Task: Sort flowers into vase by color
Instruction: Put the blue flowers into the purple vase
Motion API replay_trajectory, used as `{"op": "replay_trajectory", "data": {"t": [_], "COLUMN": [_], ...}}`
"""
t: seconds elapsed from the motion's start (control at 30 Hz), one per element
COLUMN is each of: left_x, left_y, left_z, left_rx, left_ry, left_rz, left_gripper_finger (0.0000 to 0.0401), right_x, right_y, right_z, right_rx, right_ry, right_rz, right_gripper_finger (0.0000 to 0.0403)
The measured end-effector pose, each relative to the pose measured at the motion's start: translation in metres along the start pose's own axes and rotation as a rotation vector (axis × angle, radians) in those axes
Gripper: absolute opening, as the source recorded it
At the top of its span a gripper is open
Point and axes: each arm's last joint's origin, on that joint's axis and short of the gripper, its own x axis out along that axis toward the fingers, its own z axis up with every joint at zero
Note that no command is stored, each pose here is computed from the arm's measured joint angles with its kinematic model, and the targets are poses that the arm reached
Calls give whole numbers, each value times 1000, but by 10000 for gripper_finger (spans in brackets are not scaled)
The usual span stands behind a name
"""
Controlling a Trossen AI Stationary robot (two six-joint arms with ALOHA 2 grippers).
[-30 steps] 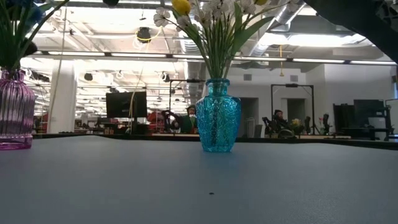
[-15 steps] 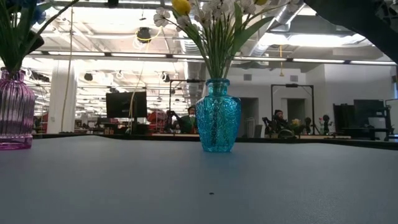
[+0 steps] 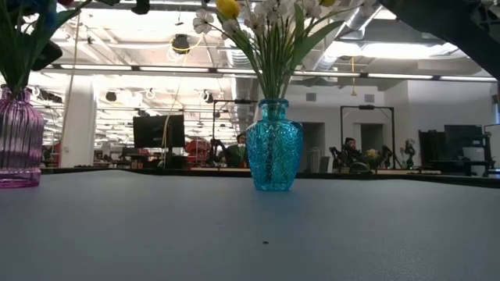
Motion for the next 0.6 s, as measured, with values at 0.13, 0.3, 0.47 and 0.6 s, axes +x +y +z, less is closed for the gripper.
{"op": "replay_trajectory", "data": {"t": [0.13,0.3,0.47,0.6], "left_x": [0,0,0,0], "left_y": [0,0,0,0], "left_z": [0,1,1,1], "left_rx": [-19,-52,-60,-79], "left_ry": [-1,-8,-10,-10], "left_rz": [0,-2,-2,-3], "left_gripper_finger": [114,114,114,114], "right_x": [2,8,8,9], "right_y": [2,9,9,7], "right_z": [-5,-24,-25,-27], "right_rx": [13,16,16,52], "right_ry": [-17,-16,-4,13], "right_rz": [-5,-22,-28,-3], "right_gripper_finger": [41,41,41,41]}}
